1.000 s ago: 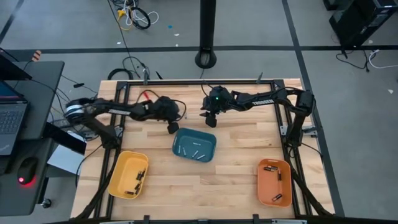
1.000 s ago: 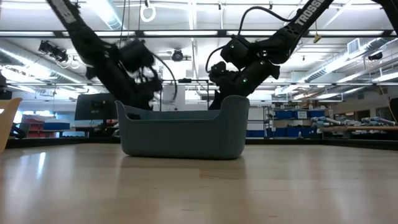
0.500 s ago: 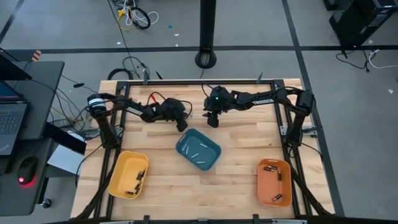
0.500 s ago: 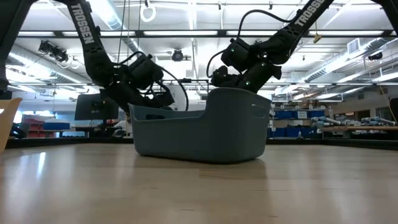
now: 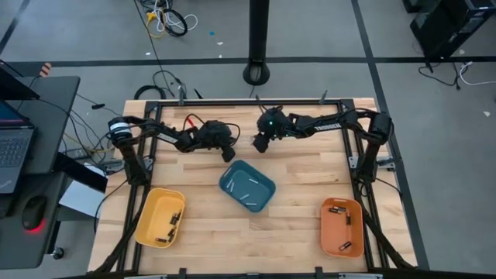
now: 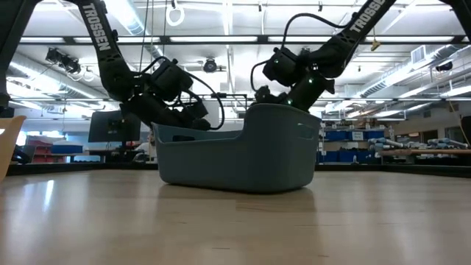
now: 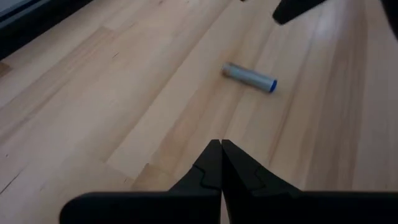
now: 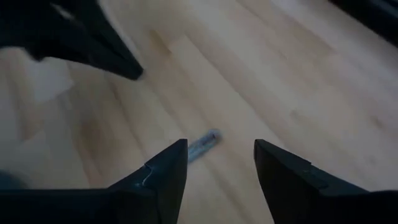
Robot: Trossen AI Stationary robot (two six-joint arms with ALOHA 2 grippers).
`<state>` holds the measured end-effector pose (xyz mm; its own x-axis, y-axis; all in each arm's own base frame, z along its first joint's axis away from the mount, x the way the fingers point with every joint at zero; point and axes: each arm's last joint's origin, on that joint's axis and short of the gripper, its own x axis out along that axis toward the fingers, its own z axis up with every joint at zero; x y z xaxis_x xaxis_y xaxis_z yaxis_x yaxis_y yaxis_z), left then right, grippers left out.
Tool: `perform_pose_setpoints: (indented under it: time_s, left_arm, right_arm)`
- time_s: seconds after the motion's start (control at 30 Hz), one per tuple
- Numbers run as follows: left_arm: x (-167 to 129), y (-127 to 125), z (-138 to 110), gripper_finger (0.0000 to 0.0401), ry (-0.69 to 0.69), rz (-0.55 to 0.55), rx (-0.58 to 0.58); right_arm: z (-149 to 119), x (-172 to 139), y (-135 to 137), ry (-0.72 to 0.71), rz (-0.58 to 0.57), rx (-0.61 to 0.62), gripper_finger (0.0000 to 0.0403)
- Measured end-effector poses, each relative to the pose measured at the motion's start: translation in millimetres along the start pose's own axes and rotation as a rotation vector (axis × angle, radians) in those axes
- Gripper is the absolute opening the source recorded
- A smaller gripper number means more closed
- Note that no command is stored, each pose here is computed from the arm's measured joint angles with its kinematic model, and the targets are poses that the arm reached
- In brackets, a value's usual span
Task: Sort batteries
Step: Put the silver battery into the blue bin
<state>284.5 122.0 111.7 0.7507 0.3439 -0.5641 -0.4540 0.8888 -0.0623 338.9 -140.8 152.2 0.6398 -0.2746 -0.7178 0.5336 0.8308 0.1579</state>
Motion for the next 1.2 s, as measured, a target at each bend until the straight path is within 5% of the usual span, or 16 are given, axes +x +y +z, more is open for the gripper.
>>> perform_pose_setpoints:
  time_s: [0.57, 0.73, 0.97, 1.2]
  left_arm:
    - [0, -1, -1, 0.0006, 0.004, -0.003, 0.008]
    - [0, -4, -1, 0.0006, 0.009, -0.011, 0.015]
    - [0, -8, -1, 0.0006, 0.002, -0.021, 0.022]
    - [0, -8, -1, 0.0006, 0.001, -0.021, 0.022]
  right_arm:
    - [-46, 22, -3, 0.024, -0.188, 0.258, 0.0182]
    - [-54, 33, -6, 0.035, -0.240, 0.246, 0.0151]
    - [-54, 32, -8, 0.049, -0.253, 0.160, 0.0042]
    - [-50, 29, -14, 0.064, -0.213, 0.104, 0.0040]
